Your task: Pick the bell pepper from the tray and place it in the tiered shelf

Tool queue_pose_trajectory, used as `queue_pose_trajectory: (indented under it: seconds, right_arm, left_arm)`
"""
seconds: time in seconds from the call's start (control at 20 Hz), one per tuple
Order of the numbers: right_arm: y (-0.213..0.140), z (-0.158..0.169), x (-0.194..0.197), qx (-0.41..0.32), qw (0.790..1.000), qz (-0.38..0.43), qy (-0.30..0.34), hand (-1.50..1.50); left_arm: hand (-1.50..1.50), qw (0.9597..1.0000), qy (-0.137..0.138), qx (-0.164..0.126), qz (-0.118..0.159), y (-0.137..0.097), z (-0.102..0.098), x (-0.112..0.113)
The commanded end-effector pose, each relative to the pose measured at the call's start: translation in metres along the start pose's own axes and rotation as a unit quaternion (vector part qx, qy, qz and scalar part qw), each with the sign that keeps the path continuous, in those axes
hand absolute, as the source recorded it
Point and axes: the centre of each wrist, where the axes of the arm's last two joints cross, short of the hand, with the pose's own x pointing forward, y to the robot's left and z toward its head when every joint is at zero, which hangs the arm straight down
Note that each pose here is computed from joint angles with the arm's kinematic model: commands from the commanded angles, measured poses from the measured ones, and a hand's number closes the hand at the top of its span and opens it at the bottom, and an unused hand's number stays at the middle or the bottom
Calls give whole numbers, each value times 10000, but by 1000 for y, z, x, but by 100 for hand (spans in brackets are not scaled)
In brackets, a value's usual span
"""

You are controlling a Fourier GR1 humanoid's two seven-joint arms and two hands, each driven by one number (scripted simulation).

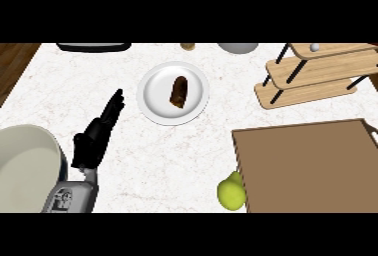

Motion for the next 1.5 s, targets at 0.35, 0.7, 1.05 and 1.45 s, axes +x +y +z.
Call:
queue_pose_trajectory:
  seconds: [0.35, 0.7, 1.05, 1.45]
  right_arm:
    - [-55, -23, 22, -439, 9878, -1466, 274, -150]
    - [-153, -49, 34, -1138, 9744, -1769, 795, -150]
    - [-247, -41, -21, -621, 9751, -1130, 1802, -150]
    - [-341, -14, -66, -205, 9827, -598, 1742, -150]
  left_arm:
    - [0, 10000, 35, 40, -27, 7, 9, -7]
    - [0, 10000, -16, 49, -40, -6, 0, -1]
    - [0, 9998, 37, 185, -42, 10, -3, -1]
    - [0, 9999, 33, 124, 19, -2, 2, -10]
